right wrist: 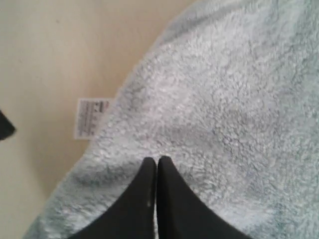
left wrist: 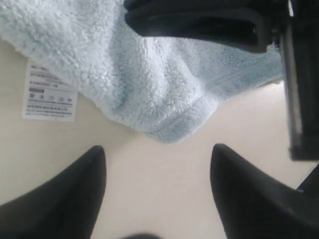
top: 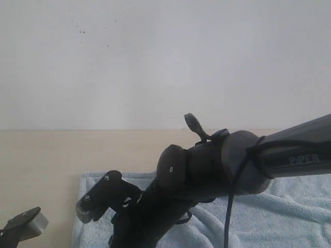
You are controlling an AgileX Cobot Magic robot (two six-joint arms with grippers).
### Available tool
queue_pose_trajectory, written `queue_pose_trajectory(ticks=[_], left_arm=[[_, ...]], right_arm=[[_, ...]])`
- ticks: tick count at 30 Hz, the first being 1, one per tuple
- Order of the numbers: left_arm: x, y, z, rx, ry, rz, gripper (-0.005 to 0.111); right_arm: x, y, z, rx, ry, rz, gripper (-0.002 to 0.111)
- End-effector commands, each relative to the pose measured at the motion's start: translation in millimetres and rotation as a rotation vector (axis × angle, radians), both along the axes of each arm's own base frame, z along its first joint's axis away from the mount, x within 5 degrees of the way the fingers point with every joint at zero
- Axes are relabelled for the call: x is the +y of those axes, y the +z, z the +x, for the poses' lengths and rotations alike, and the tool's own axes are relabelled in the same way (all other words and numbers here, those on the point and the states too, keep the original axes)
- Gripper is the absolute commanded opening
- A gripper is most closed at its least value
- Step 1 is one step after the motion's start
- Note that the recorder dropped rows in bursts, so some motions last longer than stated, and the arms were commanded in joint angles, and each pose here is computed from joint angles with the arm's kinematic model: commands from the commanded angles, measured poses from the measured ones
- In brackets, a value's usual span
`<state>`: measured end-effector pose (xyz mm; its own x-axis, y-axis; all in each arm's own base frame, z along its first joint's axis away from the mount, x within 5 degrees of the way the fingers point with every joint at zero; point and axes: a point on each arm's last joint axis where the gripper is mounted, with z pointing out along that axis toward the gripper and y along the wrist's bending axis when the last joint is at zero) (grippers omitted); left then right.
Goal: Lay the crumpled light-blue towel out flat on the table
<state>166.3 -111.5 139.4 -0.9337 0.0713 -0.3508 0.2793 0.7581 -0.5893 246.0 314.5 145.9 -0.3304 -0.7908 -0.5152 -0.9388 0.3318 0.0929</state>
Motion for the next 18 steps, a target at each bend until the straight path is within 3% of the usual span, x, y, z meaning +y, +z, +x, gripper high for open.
queue_pose_trajectory(ticks=[1, 7, 14, 18], left_arm=[[2, -6, -10, 0.020, -0.029, 0.006, 0.058], [2, -7, -12, 0.028, -0.030, 0.001, 0.058], [-6, 0, -13, 0.024, -0.043, -0.112, 0.055], [-6, 0, -13, 0.023, -0.044, -0.115, 0.054]], right_arm=[[-8, -15, 6, -0.059, 0.013, -0.131, 0.000], [-29, -18, 28, -0.067, -0.090, -0.179, 0.000], [-75, -27, 71, -0.027, -0.285, -0.187, 0.000], [-83, -35, 73, 0.013, -0.287, -0.219, 0.000]])
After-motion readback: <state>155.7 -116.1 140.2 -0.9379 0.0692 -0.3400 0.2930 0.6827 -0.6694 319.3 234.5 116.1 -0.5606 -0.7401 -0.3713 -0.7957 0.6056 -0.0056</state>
